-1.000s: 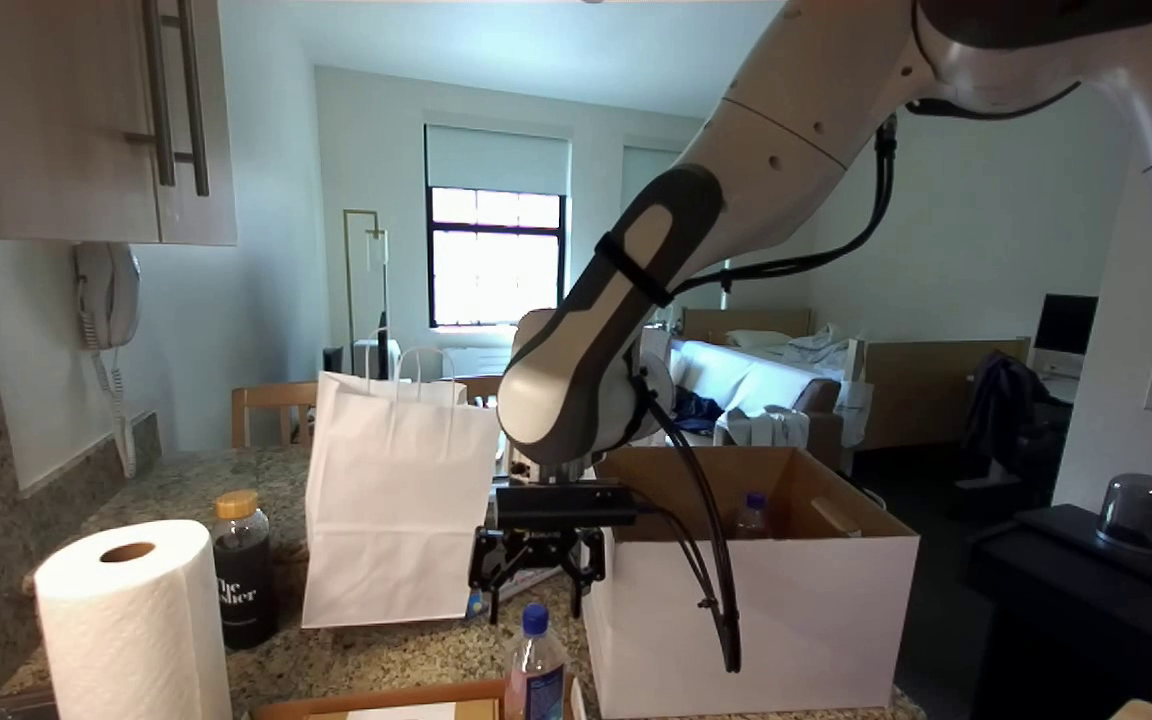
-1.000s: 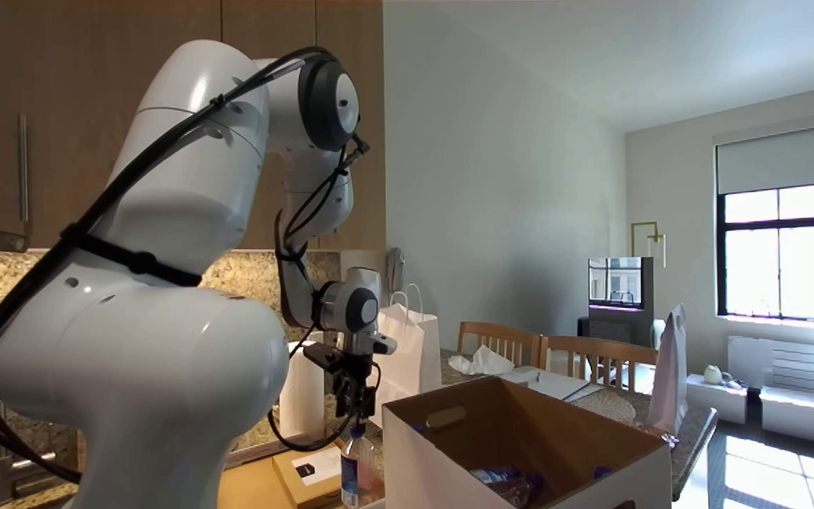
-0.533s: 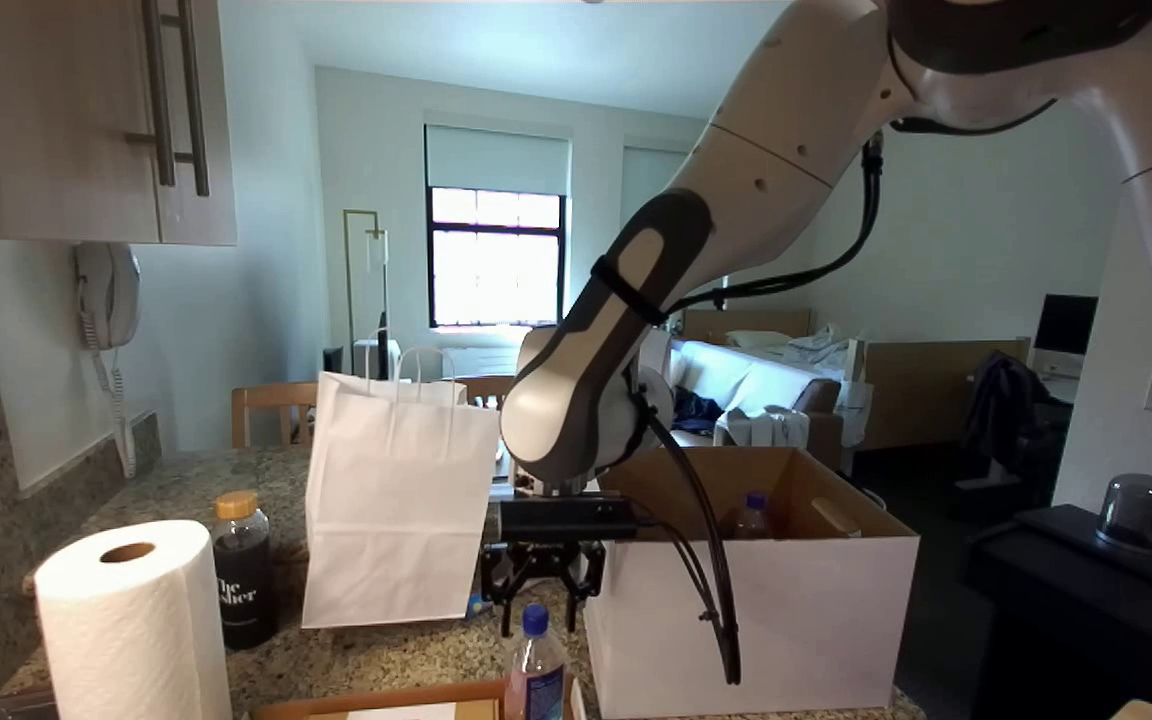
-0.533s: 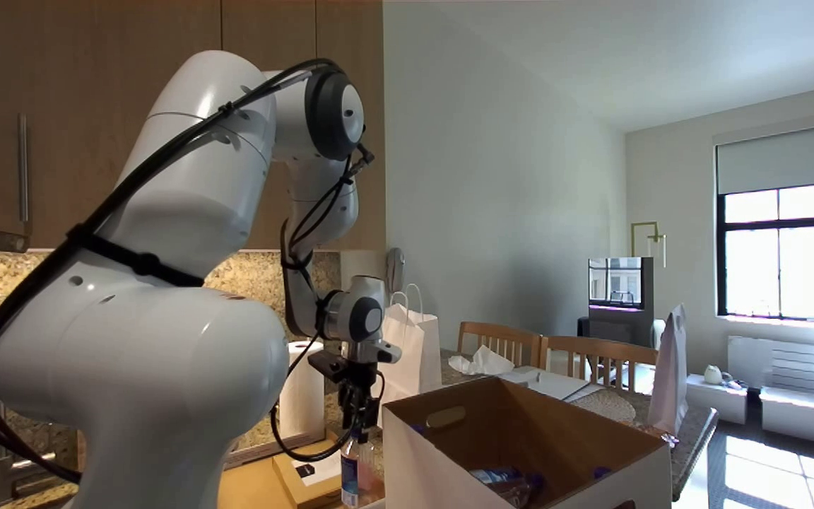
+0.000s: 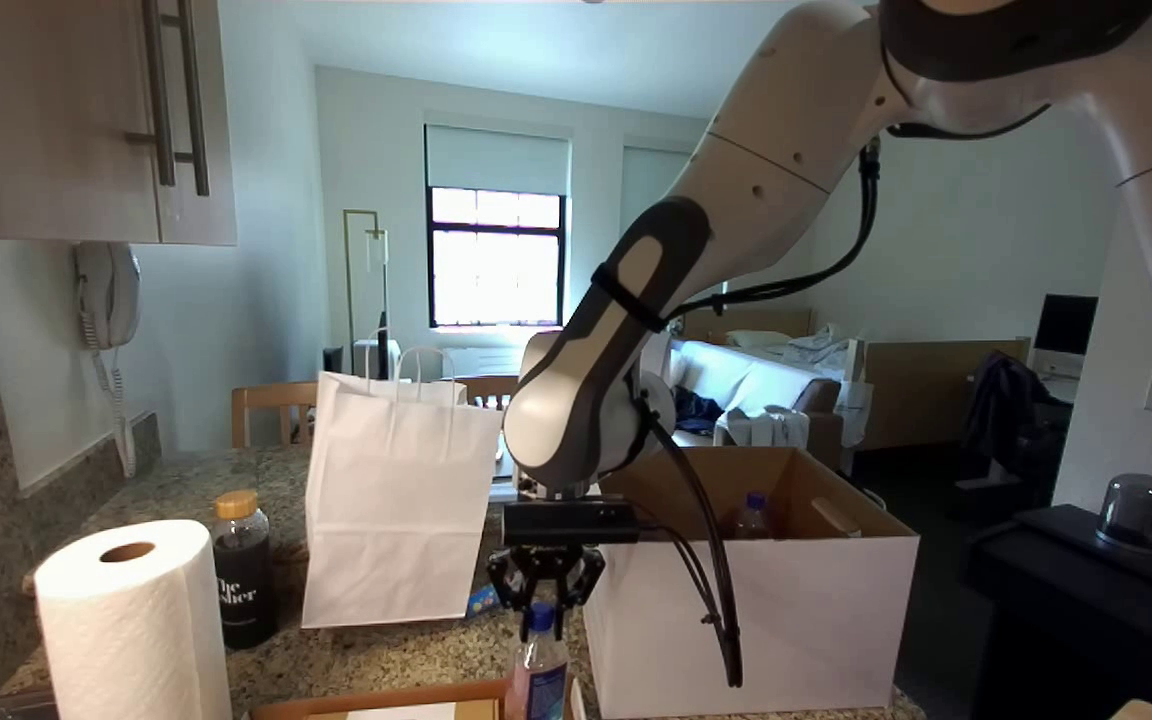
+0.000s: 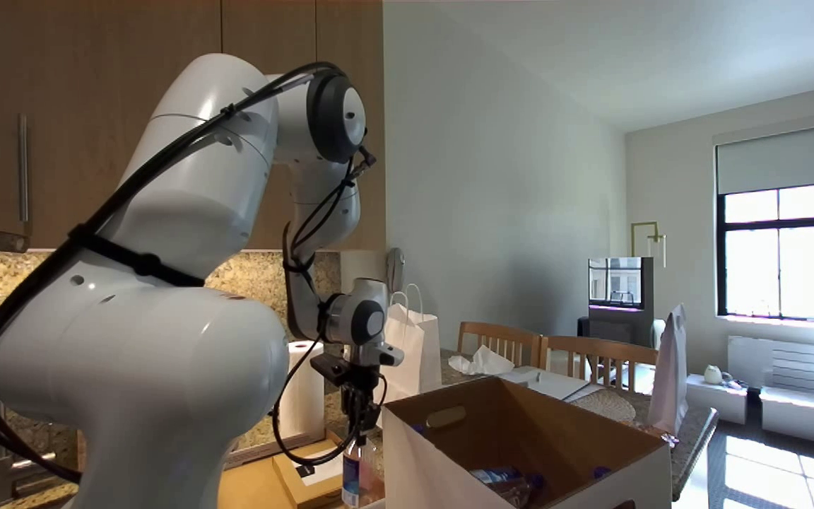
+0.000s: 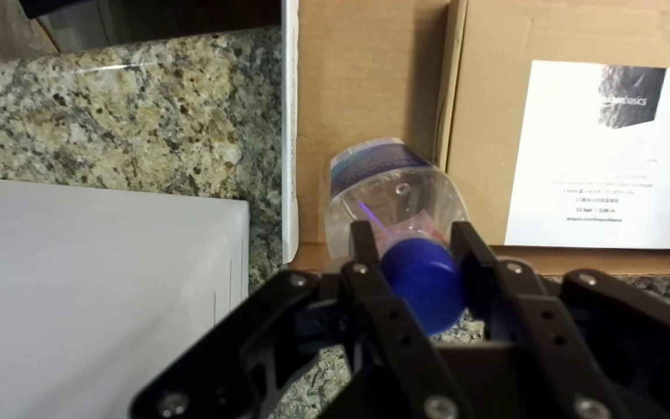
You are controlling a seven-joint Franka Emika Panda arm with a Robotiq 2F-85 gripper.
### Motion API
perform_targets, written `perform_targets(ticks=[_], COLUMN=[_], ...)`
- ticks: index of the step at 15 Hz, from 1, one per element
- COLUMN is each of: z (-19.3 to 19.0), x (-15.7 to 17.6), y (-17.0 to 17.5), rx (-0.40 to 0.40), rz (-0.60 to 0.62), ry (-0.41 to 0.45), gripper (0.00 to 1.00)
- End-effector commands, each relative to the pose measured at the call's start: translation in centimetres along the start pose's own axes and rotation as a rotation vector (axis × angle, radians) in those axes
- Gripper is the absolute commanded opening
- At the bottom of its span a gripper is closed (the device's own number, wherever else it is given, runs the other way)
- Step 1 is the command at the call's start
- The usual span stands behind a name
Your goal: Put the water bottles in the white storage box.
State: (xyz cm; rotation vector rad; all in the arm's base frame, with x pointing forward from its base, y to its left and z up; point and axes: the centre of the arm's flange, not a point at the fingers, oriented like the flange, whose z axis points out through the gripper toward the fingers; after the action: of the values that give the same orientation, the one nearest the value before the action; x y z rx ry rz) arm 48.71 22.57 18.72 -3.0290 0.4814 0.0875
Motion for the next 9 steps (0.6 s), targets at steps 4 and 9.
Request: perform_targets(ticks=[4,9], z=[0.0,-3.6], x=[-0.7,-3.4], y=[1.0,1.5], rx=[-0.002,-0.028], rz=[0.031,-0.012], ry=[0.033,0.041], gripper=[0.12,0.13])
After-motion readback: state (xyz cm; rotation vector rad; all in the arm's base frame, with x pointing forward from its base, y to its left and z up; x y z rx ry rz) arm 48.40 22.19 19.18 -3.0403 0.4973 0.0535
